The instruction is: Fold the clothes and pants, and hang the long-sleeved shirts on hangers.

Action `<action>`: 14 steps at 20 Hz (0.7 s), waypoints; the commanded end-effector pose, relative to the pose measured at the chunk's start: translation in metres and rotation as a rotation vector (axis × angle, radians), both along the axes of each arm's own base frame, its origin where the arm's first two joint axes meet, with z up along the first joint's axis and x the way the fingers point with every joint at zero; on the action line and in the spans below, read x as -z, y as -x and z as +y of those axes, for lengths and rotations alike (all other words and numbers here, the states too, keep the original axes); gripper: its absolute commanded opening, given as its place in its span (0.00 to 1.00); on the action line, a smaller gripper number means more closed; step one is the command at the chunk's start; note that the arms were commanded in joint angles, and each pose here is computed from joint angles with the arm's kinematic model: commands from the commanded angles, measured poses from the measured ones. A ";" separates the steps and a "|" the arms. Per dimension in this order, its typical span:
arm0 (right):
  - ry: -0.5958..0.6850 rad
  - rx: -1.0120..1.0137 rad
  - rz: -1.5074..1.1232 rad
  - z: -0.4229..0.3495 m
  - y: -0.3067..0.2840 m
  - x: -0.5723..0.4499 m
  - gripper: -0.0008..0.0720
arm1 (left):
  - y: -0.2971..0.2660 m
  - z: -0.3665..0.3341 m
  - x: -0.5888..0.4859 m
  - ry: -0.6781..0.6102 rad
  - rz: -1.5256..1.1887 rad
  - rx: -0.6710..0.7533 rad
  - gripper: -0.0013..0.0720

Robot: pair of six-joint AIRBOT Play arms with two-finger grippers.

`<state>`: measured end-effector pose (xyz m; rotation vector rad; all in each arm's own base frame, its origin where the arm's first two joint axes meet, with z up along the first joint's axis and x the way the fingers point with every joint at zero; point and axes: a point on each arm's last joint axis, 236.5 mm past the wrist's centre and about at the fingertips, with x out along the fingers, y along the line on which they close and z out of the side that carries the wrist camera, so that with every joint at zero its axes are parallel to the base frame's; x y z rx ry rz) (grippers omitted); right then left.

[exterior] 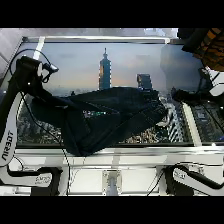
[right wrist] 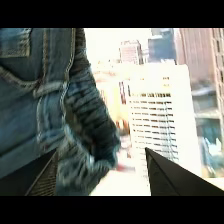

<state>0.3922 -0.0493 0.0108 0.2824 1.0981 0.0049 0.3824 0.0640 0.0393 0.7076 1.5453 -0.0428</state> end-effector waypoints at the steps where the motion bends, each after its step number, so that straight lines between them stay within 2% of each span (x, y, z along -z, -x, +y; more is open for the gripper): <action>1: 0.013 -0.046 -0.026 0.016 -0.041 0.035 0.81 | 0.018 0.005 0.026 0.067 0.075 -0.084 0.51; 2: 0.018 -0.076 -0.033 0.028 -0.058 0.042 0.80 | 0.018 0.008 0.025 0.068 0.072 -0.090 0.51; 3: 0.019 -0.105 -0.034 0.039 -0.074 0.048 0.74 | 0.019 0.010 0.023 0.068 0.066 -0.097 0.51; 5: 0.010 -0.126 -0.032 0.056 -0.105 0.058 0.74 | 0.019 0.014 0.017 0.064 0.049 -0.105 0.51; 7: -0.004 -0.123 -0.010 0.062 -0.126 0.072 0.67 | 0.020 0.021 0.010 0.060 0.029 -0.118 0.51; 11: -0.011 -0.112 0.085 0.060 -0.131 0.104 0.66 | 0.020 0.038 0.004 0.067 -0.014 -0.157 0.51; 14: -0.019 -0.114 0.129 0.065 -0.126 0.119 0.61 | 0.017 0.035 0.009 0.133 -0.034 -0.184 0.51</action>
